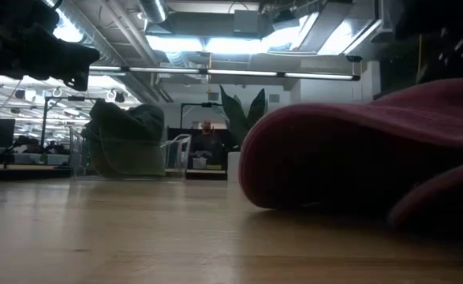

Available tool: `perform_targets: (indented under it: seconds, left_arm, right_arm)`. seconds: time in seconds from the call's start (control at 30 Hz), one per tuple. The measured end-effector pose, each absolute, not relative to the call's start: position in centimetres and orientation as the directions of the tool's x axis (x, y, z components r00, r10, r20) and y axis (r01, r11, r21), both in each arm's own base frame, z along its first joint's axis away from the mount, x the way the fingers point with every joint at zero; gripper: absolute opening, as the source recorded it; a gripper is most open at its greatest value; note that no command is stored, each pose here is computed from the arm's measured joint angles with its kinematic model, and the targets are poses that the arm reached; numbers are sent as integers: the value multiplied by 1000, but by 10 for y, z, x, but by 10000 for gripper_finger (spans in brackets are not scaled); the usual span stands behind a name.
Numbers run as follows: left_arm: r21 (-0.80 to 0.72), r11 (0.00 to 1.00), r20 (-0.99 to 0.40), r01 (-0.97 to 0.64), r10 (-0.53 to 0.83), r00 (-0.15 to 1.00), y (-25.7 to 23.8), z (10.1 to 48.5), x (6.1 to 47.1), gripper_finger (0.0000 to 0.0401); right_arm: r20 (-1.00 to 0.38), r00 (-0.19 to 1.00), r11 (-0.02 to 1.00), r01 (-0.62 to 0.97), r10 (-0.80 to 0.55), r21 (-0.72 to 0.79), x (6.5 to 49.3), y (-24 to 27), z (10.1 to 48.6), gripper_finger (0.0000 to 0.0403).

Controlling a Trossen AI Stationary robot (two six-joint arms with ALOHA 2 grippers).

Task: Pick & Place hat
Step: Put the right red cap into the right transparent bin

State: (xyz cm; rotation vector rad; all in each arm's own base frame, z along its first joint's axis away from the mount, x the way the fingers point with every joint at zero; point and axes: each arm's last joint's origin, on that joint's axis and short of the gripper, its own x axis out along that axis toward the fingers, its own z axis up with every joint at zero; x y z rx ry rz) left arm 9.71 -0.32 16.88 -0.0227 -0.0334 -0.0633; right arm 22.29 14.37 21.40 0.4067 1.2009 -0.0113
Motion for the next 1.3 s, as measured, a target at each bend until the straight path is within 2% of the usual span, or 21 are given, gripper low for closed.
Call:
perform_targets:
  seconds: [0.2, 0.4, 0.63, 0.83, 1.03, 1.17, 1.3]
  left_arm:
    - [-22, 998, 34, 64, -63, 997, -3, 169, 97, 6]
    - [-22, 998, 34, 64, -63, 997, -3, 169, 97, 6]
    - [-22, 998, 34, 64, -63, 997, -3, 169, 97, 6]
    - [-22, 998, 34, 64, -63, 997, -3, 169, 97, 6]
    - [-22, 998, 34, 64, -63, 997, -3, 169, 97, 6]
    - [-22, 998, 34, 64, -63, 997, -3, 169, 97, 6]
    - [-22, 998, 34, 64, -63, 997, -3, 169, 97, 6]
  right_arm:
    - [-899, 388, 914, 253, 204, 317, 219, 139, 222, 259]
    - [-921, 382, 943, 275, 72, 188, 238, 127, 202, 259]
    - [-918, 390, 967, 199, 68, 156, 276, 115, 166, 259]
    - [-825, 546, 982, 18, 147, 187, 309, 110, 153, 259]
    - [-656, 737, 983, -176, 161, 43, 332, 101, 168, 259]
    - [-468, 877, 988, -148, 112, -41, 347, 96, 186, 259]
    - [-445, 894, 998, -64, 55, -5, 345, 91, 194, 259]
